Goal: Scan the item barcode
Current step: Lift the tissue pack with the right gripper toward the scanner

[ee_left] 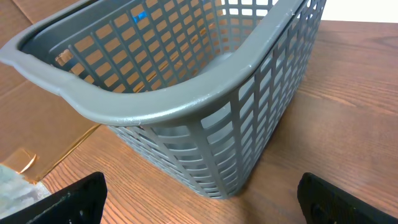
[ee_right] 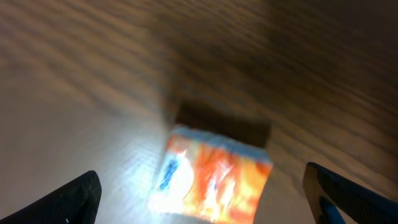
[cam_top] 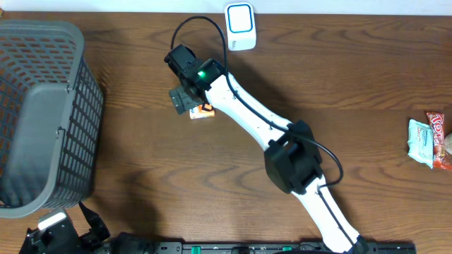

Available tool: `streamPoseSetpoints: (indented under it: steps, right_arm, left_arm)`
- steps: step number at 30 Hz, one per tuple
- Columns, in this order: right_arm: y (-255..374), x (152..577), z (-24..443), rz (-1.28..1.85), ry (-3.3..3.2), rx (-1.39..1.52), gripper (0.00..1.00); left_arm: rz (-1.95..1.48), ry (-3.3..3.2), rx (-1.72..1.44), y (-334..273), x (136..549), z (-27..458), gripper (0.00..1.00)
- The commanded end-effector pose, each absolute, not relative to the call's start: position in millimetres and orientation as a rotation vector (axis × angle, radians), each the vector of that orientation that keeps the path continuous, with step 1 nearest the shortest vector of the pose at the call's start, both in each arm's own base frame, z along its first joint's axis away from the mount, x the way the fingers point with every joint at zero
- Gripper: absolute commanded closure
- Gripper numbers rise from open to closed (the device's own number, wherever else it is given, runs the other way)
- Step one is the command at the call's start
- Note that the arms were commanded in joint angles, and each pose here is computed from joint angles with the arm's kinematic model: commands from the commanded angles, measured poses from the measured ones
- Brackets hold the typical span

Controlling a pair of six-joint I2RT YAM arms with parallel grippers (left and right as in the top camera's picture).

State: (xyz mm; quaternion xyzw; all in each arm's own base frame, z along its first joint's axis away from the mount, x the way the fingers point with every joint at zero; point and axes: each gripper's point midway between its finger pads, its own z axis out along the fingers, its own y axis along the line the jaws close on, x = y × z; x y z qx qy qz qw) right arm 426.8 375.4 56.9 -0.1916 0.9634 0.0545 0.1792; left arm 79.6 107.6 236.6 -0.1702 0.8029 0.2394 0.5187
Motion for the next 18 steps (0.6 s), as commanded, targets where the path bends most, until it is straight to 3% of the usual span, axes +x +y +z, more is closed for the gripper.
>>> streamPoseSetpoints:
  steps: [1, 18]
  right_arm:
    - [365.2, 435.5, 37.6, 0.14, 2.768, -0.423, 0.01]
    - [375.1, 404.9, -19.8, 0.224, 2.943, -0.453, 0.01]
  left_arm:
    - [0.586, 1.921, -0.405, 108.9, 77.9, 237.4, 0.02]
    - [0.586, 1.921, -0.405, 108.8, 77.9, 237.4, 0.02]
